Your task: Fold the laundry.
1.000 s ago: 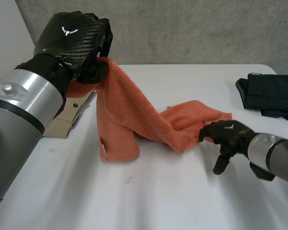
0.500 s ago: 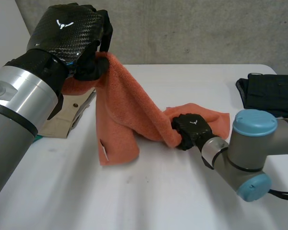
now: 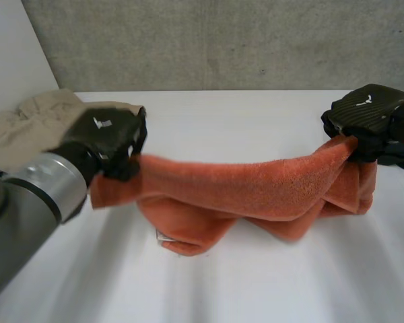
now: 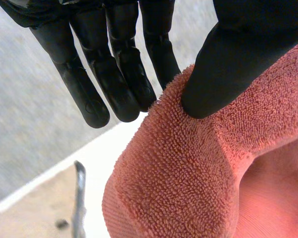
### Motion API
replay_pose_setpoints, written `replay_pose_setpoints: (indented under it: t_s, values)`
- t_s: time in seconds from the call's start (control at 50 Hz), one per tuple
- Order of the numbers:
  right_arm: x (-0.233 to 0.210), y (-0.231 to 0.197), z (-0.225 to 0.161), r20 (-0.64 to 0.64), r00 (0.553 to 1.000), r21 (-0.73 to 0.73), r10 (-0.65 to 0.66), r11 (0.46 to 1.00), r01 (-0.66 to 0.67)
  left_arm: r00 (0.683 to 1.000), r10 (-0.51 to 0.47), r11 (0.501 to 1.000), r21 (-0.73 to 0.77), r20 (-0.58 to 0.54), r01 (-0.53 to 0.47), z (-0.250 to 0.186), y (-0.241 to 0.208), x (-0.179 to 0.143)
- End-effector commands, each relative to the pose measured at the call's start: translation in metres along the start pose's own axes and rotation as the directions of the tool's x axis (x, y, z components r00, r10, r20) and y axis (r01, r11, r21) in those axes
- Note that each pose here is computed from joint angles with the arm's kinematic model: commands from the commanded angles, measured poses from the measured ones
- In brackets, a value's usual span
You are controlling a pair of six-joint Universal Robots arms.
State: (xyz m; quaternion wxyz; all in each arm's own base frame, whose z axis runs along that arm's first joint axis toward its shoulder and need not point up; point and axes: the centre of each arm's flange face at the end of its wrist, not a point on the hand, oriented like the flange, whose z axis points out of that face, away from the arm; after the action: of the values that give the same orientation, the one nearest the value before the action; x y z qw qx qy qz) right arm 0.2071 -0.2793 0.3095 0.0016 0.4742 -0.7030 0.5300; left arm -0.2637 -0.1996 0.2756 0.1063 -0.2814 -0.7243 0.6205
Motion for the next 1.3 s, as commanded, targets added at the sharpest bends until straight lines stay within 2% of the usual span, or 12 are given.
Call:
replay_pose_setpoints:
  t_s: [0.02,0.14,0.24,0.28,0.38,0.46,0.52,0.54,0.6,0.74,0.9,1.3]
  values:
    - [-0.021,0.018,0.067,0.029,0.997,0.061,-0.077,0.995,0.075,1.0,-0.013,0.996,-0.083,-0.028,0.01,0.022,0.029,0.01]
    - [-0.085,0.018,0.128,-0.02,0.956,0.275,-0.294,0.918,0.287,1.0,-0.008,0.999,-0.049,0.002,0.008,0.05,0.035,0.005]
    - [-0.101,0.029,0.147,-0.061,0.952,0.288,-0.299,0.908,0.303,1.0,-0.008,0.999,-0.047,0.028,0.009,0.064,0.039,-0.005]
    - [-0.098,0.027,0.146,-0.072,0.961,0.28,-0.266,0.92,0.275,0.999,-0.011,0.998,-0.053,0.044,0.013,0.069,0.043,-0.01]
    - [-0.062,0.009,0.117,-0.159,0.987,0.272,0.034,0.962,0.01,0.997,-0.018,0.999,-0.05,0.074,0.022,0.079,0.05,-0.021]
    - [-0.035,0.011,0.077,-0.149,0.934,0.276,0.325,0.921,-0.276,0.996,-0.019,0.999,-0.027,0.087,0.022,0.082,0.049,-0.025]
    - [-0.024,0.022,0.062,-0.146,0.888,0.237,0.435,0.887,-0.396,0.995,-0.019,0.999,-0.025,0.097,0.022,0.083,0.05,-0.028]
    - [-0.018,0.034,0.054,-0.15,0.855,0.198,0.497,0.862,-0.466,0.995,-0.02,0.999,-0.027,0.101,0.023,0.083,0.052,-0.03]
    - [-0.015,0.06,0.046,-0.143,0.802,0.108,0.58,0.815,-0.569,0.995,-0.021,0.999,-0.032,0.102,0.024,0.083,0.053,-0.03]
    - [-0.023,0.088,0.049,-0.086,0.764,0.049,0.64,0.769,-0.638,0.995,-0.02,0.999,-0.039,0.097,0.024,0.079,0.055,-0.028]
    - [-0.02,0.112,0.093,-0.067,0.696,0.055,0.715,0.699,-0.713,0.995,-0.017,0.999,-0.047,0.097,0.022,0.077,0.056,-0.027]
    - [-0.041,0.11,0.154,-0.018,0.714,0.056,0.7,0.714,-0.698,0.995,-0.016,0.999,-0.044,0.101,0.02,0.067,0.054,-0.027]
